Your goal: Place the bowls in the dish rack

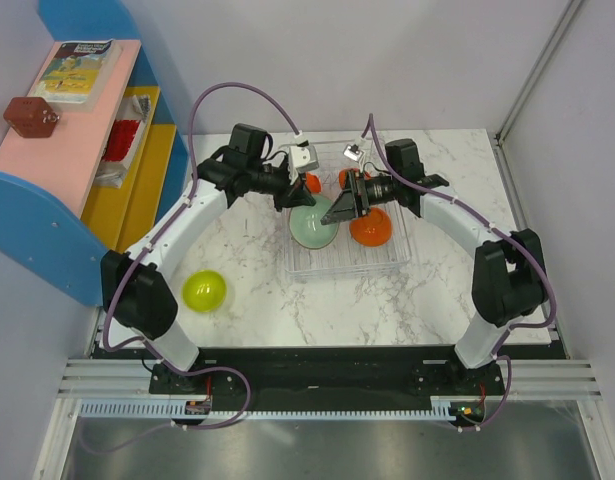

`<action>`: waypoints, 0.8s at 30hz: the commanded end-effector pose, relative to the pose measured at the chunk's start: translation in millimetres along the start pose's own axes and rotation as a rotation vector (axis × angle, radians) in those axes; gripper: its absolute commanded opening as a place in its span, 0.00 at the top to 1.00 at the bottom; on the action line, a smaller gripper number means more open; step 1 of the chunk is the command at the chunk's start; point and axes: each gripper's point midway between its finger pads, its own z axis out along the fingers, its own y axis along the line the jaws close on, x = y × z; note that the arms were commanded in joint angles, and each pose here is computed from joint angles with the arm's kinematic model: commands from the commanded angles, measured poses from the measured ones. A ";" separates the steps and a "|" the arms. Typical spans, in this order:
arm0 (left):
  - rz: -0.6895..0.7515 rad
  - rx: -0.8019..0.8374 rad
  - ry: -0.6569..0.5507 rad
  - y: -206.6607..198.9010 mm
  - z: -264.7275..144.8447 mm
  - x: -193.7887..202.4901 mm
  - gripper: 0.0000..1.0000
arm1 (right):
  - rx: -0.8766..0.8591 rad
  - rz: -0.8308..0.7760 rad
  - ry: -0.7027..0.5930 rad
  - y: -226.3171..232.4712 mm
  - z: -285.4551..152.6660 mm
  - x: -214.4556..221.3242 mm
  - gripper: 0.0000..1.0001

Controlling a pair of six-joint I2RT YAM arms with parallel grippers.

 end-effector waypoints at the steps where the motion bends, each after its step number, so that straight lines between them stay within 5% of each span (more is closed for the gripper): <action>1: 0.101 -0.009 -0.128 -5.8 -19.7 -57.5 0.98 | -0.116 -0.046 0.029 13.1 -2.6 4.4 0.02; 24: 0.100 -0.005 -0.120 -4.5 -16.5 -52.4 0.98 | -0.191 -0.054 0.027 14.8 -19.8 3.1 0.06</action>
